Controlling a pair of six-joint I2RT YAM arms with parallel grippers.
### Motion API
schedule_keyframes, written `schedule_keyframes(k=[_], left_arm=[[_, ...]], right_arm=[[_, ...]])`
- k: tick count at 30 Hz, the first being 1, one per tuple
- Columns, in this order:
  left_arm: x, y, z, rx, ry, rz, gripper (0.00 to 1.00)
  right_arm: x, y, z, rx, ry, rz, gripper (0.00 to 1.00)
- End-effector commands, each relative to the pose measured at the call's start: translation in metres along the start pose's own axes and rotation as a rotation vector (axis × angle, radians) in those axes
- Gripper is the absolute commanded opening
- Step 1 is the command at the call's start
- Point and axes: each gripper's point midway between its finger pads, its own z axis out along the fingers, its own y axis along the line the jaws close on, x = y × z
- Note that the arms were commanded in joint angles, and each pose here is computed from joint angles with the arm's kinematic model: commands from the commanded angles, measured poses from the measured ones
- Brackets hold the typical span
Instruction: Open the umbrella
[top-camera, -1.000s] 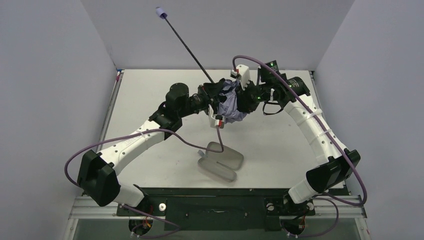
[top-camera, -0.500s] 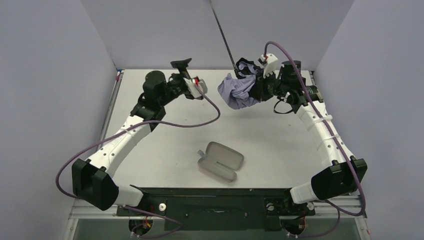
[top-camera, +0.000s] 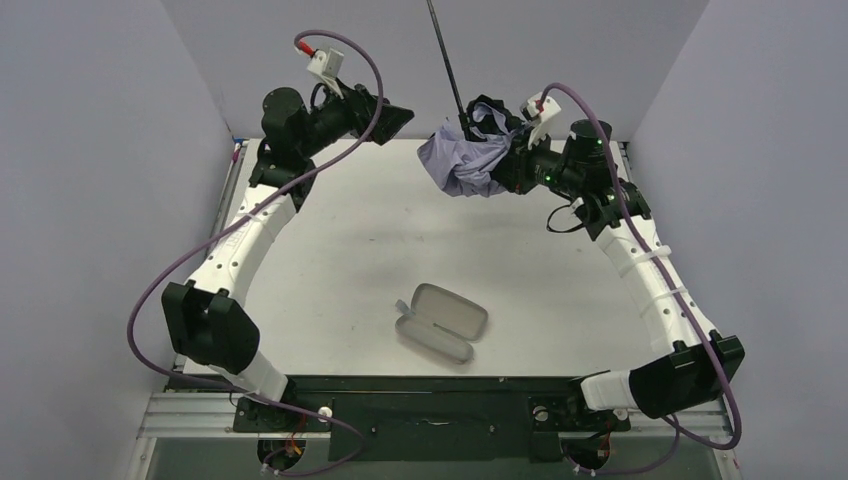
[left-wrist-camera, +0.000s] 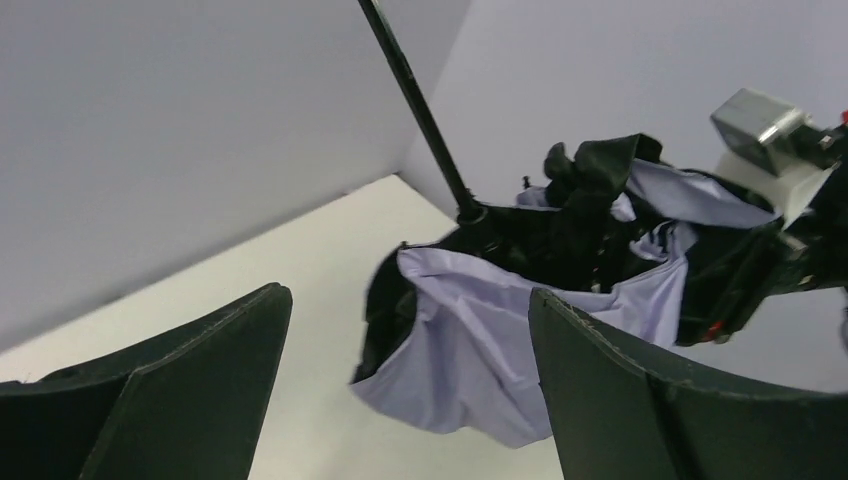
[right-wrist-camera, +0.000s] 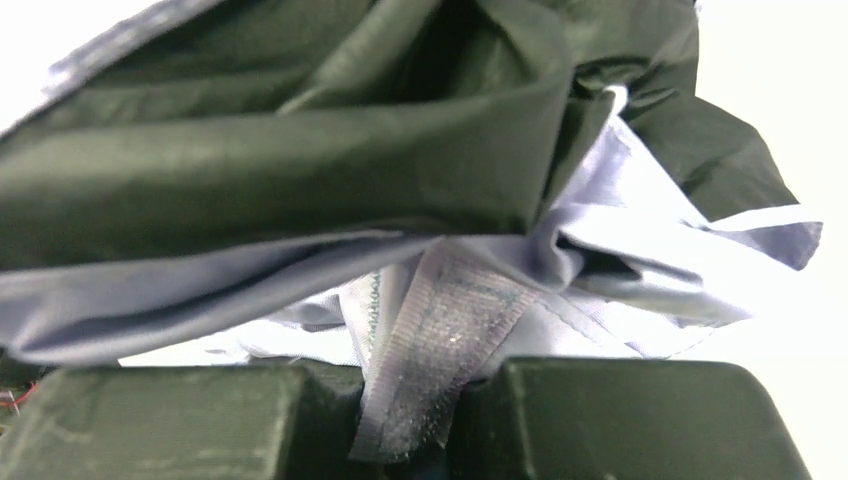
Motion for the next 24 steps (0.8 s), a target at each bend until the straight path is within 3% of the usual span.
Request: schedule_keyframes(k=[1,8,12,15,18,19,20,22,24], left_arm=[[-0.028,-0.05,0.007,0.174,-0.049,-0.27,0.87],[-0.02,-0.045,0.026,0.153,-0.057,-0.308,0.85],[-0.025,-0.054,0.03,0.193,-0.077,-0.328,0.73],[-0.031,-0.06,0.029,0.213,-0.1,-0.32,0.48],[-0.039,-0.059,0.026,0.211,-0.129,-0.307,0.13],[-0.043,-0.058,0.024,0.207,-0.14,-0.297,0.06],[-0.045,-0.058,0.023,0.207,-0.144,-0.29,0.0],[-0.048,-0.058,0.022,0.206,-0.145,-0.25,0.0],[-0.047,-0.054,0.022,0.184,-0.139,-0.182,0.0]], right_arm=[[-0.054,0.038,-0.018,-0.071,-0.189,-0.199,0.0],[-0.057,0.07,-0.021,-0.118,-0.217,-0.296,0.0],[-0.059,0.089,-0.022,-0.161,-0.228,-0.331,0.0],[-0.053,0.091,-0.021,-0.166,-0.218,-0.353,0.0],[-0.047,0.089,-0.021,-0.153,-0.211,-0.365,0.0],[-0.042,0.087,-0.02,-0.15,-0.201,-0.374,0.0],[-0.041,0.085,-0.022,-0.14,-0.201,-0.379,0.0],[-0.031,0.08,-0.022,-0.119,-0.181,-0.378,0.04],[-0.021,0.071,-0.022,-0.08,-0.155,-0.367,0.3]])
